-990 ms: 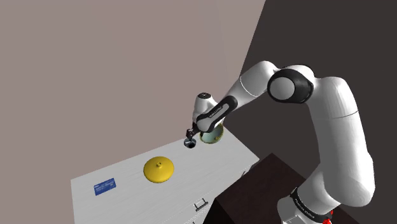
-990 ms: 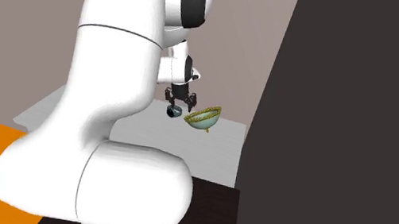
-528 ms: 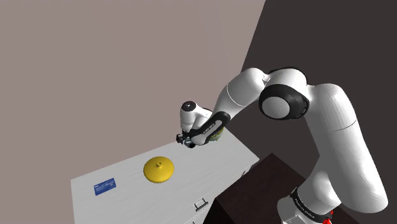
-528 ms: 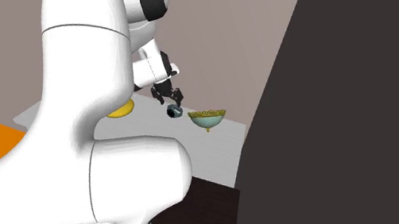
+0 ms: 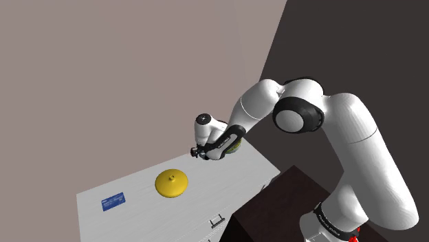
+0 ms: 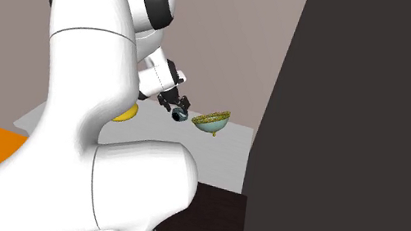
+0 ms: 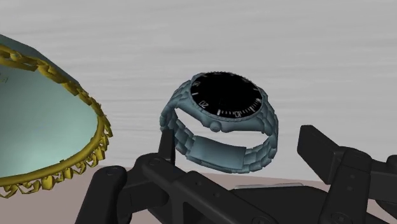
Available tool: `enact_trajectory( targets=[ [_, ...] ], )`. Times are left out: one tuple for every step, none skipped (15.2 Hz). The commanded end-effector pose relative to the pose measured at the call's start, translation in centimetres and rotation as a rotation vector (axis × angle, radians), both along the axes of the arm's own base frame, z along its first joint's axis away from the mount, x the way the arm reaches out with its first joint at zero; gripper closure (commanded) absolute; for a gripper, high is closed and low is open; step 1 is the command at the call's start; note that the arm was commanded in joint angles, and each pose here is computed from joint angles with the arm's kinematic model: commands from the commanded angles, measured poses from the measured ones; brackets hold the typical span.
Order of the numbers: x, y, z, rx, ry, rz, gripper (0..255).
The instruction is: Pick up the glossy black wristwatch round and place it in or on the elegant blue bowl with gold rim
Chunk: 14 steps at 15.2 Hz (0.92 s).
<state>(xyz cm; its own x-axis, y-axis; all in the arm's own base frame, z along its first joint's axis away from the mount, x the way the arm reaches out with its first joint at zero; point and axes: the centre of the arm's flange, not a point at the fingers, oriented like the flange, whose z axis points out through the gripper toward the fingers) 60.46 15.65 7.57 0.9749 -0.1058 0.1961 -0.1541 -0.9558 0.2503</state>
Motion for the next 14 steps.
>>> enact_trajectory(
  targets=[
    [0.01, -0.03, -0.05, 0.000, 0.000, 0.000, 0],
    [0.01, -0.03, -0.05, 0.000, 0.000, 0.000, 0],
    [0.01, -0.03, -0.05, 0.000, 0.000, 0.000, 0],
    [0.01, -0.03, -0.05, 0.000, 0.000, 0.000, 0],
    [0.01, -0.03, -0.05, 0.000, 0.000, 0.000, 255],
    [0.01, -0.03, -0.05, 0.000, 0.000, 0.000, 255],
    [0.01, -0.03, -0.05, 0.000, 0.000, 0.000, 255],
    [0.01, -0.03, -0.05, 0.000, 0.000, 0.000, 255],
    [0.01, -0.03, -0.05, 0.000, 0.000, 0.000, 255],
    [0.01, -0.03, -0.05, 0.000, 0.000, 0.000, 255],
    [0.01, -0.03, -0.05, 0.000, 0.000, 0.000, 255],
    [0.01, -0.03, -0.05, 0.000, 0.000, 0.000, 255],
    [0.01, -0.03, -0.05, 0.000, 0.000, 0.000, 255],
    [0.01, -0.03, -0.05, 0.000, 0.000, 0.000, 255]
  ],
)
